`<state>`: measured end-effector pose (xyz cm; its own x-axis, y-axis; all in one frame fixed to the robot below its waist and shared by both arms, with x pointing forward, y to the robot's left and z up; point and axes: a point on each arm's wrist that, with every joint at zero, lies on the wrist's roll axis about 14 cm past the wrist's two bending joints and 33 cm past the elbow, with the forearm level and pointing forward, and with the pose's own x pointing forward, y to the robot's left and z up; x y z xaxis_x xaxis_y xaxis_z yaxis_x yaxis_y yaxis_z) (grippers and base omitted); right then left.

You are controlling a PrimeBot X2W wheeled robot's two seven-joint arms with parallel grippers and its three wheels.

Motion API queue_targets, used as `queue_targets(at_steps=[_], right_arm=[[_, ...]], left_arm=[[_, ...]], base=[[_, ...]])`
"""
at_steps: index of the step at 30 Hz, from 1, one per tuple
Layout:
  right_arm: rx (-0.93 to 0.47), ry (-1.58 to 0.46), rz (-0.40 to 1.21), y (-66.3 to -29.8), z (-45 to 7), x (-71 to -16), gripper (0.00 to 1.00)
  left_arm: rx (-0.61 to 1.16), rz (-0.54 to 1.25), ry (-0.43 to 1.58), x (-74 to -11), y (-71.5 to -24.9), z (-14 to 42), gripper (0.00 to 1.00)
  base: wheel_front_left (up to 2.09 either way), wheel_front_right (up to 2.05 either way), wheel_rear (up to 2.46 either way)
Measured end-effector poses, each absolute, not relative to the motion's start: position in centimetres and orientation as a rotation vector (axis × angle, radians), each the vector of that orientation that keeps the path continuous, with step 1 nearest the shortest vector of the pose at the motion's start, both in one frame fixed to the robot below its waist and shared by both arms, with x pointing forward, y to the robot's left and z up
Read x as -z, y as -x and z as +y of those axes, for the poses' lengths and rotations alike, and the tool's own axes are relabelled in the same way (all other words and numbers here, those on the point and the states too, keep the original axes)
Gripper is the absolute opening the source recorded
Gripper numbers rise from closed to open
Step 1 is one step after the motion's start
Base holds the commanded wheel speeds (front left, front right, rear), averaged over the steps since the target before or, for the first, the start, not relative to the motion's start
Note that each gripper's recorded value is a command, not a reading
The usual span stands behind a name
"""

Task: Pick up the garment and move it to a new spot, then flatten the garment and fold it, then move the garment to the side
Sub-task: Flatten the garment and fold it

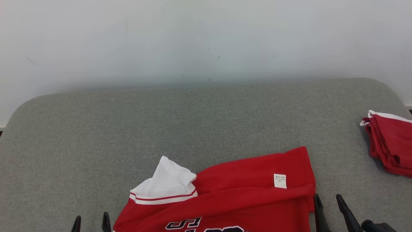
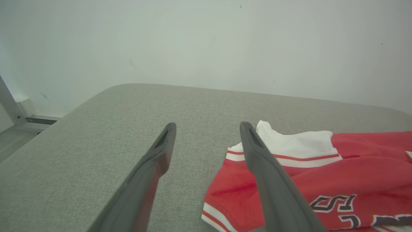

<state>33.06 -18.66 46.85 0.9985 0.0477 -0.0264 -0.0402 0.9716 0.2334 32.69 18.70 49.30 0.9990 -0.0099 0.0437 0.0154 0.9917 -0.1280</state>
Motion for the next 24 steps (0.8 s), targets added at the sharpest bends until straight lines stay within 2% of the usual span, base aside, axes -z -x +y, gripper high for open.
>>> queue_targets(at_steps=[16,24], right_arm=[[-0.066,-0.231,0.025,-33.3,-18.1,-47.3,1.0],[-0.074,-0.225,0.268,-33.6,-18.1,-44.4,1.0]], left_arm=[[-0.012,-0.035,0.134,-49.0,-32.4,19.4,1.0],[0.111,0.045,0.124,-47.2,-36.5,16.4,1.0]], base=[[0.0,0.0,0.0],[0.0,0.0,0.0]])
